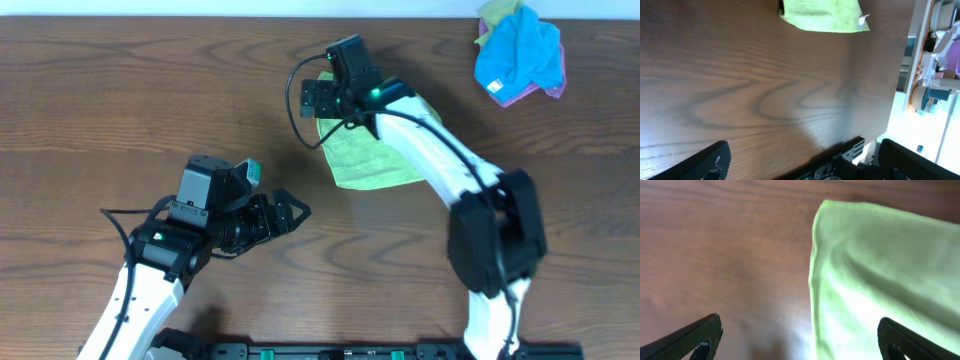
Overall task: Fold the cloth
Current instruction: 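Regrasp the towel corner with the right gripper and pull it right, then grasp the towel's left corner with the left gripper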
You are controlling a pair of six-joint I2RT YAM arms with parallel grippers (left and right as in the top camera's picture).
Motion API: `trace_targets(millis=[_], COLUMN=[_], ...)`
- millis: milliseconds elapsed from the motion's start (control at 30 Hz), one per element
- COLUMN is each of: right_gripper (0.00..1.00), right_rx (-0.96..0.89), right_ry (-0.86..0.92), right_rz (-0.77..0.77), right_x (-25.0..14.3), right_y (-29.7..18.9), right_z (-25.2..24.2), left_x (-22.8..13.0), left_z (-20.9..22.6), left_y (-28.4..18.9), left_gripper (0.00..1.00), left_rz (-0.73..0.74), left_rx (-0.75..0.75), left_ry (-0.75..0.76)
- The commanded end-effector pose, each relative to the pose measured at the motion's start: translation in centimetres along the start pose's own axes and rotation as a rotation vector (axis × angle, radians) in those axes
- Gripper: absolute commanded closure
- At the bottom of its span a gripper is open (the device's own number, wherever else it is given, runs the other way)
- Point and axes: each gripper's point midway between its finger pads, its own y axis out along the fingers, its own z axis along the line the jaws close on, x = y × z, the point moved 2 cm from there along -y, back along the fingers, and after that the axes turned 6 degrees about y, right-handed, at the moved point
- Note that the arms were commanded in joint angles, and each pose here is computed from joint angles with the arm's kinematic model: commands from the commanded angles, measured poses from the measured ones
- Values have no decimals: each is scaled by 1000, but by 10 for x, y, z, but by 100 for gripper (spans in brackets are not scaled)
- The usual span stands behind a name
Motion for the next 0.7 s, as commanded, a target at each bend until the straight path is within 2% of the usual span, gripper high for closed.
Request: trace_targets(millis=[0, 100, 267, 467, 667], right_gripper=[1, 2, 3, 1, 1], right_rx=[0, -77, -195, -203, -181], right_ry=[9, 16, 151, 293, 360], right_rz=[-41, 7, 82, 46, 30], right_x=[18, 14, 6, 9, 4], right_y=[-54, -91, -130, -162, -182], right_z=[-5, -40, -108, -160, -190], left_x=[3, 5, 13, 38, 39], left_z=[-7, -6, 7, -3, 17], left_y=[-3, -3, 12, 46, 94], left_gripper=[4, 5, 5, 5, 5], left_rz=[-6, -17, -21, -3, 70], left_rx=[-14, -3, 33, -81, -39], left_ry=[-22, -37, -205, -272, -333])
